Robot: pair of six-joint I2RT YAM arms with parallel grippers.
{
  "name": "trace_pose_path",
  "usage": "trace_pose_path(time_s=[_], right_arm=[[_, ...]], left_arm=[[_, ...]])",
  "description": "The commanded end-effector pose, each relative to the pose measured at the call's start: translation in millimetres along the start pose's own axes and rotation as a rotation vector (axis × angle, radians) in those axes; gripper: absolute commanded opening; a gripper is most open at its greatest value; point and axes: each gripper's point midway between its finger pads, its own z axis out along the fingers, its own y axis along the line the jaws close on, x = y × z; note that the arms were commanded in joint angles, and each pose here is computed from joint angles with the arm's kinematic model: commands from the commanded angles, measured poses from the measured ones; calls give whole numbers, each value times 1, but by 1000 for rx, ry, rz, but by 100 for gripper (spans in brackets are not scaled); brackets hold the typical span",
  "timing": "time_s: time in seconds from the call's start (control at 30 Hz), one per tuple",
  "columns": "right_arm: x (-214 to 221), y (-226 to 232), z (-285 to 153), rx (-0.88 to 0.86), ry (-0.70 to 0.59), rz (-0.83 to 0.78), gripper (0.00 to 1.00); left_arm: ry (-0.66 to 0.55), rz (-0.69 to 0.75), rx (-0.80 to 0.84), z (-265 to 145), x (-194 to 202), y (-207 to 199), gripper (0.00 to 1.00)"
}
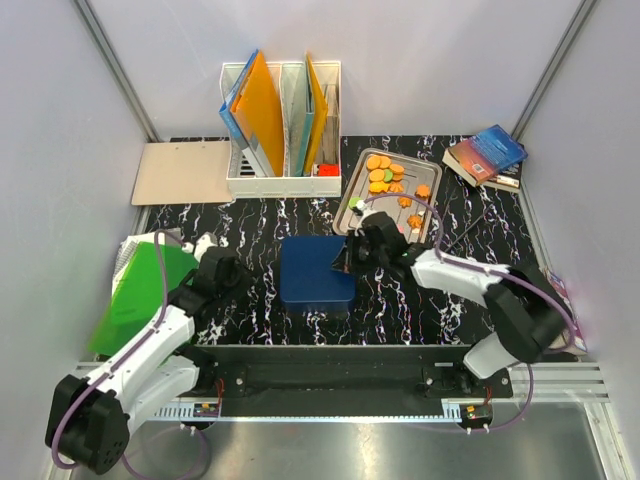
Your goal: Pack the cookies
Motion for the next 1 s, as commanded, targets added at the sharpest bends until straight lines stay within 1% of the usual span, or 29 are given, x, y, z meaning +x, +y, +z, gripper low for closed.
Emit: trace_pose_path(time_s=[0.0,0.1,0.17,0.2,0.23,0.3,0.33,0.37,0.4,0.43,0.5,0.53,0.7,0.73,0.77,0.87,0.9,0.97], right_arm=[[-37,34,20,-123,-87,-27,0],[-36,27,30,-108,-77,-19,0],[-34,24,35,-103,-64,-14,0],[-31,19,39,-92,-54,-7,0],[-29,16,41,-87,-47,-3,0],[-22,10,45,-76,-29,6,0],[-20,8,46,-74,-26,8,0],[-17,4,48,-64,-18,12,0],[-15,2,49,-62,-12,19,0],[-13,0,50,-61,-9,22,0],[-10,-4,51,-57,-2,31,0],[-9,-4,52,-58,-1,31,0],[-5,-8,55,-54,13,36,0],[-4,-8,55,-52,16,37,0],[-3,-9,56,-51,19,37,0],[-2,-11,56,-48,21,41,0],[-2,-13,56,-44,20,42,0],[-1,-12,56,-46,22,42,0]], left_arm=[[-59,31,185,-15,-34,-62,44],[-45,51,252,-16,-38,-85,57],[-42,45,313,-16,-41,-102,59],[-63,36,355,-18,-47,-113,61],[-32,37,380,-16,-42,-119,61],[-18,41,441,-17,-45,-137,61],[13,48,420,-8,-40,-137,61],[10,51,452,-9,-46,-150,61],[23,60,459,-6,-45,-155,60],[71,73,453,4,-36,-156,59],[97,82,494,7,-35,-169,58],[119,77,482,17,-31,-168,57],[156,96,516,34,-26,-182,49],[162,97,509,37,-25,-182,46],[167,100,504,39,-26,-183,41],[198,101,441,54,-16,-169,32],[212,94,404,62,-11,-160,26],[234,84,365,68,-4,-150,22]])
